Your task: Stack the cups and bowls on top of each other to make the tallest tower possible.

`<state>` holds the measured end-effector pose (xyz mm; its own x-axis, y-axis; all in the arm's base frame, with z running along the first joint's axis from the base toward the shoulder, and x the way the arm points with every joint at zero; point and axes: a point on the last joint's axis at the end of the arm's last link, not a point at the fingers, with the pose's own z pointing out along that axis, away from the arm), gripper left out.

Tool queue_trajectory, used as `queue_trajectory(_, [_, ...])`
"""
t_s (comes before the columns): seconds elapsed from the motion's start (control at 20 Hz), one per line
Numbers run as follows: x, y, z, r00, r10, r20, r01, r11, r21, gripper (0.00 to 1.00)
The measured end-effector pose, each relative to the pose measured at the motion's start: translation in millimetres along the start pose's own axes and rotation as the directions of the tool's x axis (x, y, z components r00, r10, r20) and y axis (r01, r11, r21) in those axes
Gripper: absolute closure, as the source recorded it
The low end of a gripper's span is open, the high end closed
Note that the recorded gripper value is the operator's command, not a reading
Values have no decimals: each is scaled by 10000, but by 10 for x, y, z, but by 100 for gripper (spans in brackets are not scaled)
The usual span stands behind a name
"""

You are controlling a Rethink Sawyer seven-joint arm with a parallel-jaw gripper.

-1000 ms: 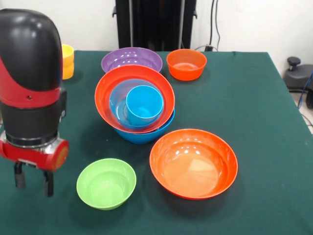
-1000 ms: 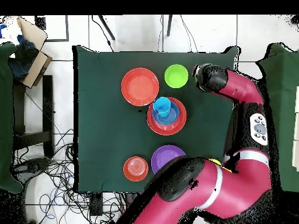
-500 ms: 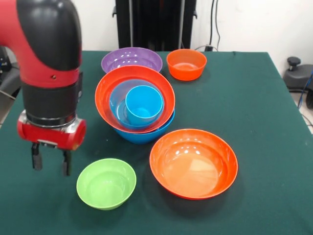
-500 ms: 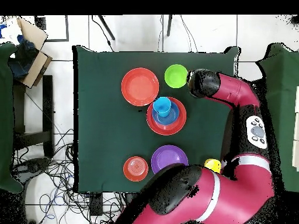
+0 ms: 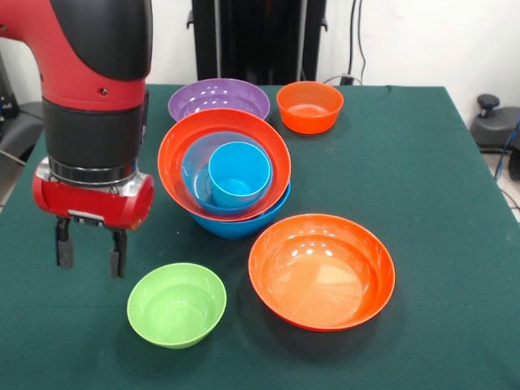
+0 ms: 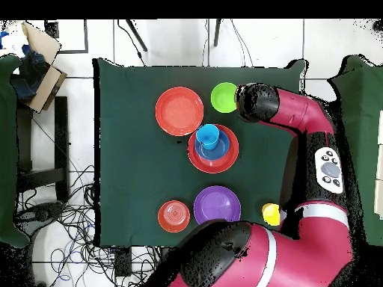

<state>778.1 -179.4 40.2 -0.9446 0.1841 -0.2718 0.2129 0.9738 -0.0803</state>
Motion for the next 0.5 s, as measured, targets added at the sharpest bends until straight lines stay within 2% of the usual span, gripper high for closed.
queue_trajectory(0.5, [-19,50,-45,9999,-107,48,107,9999,53,0])
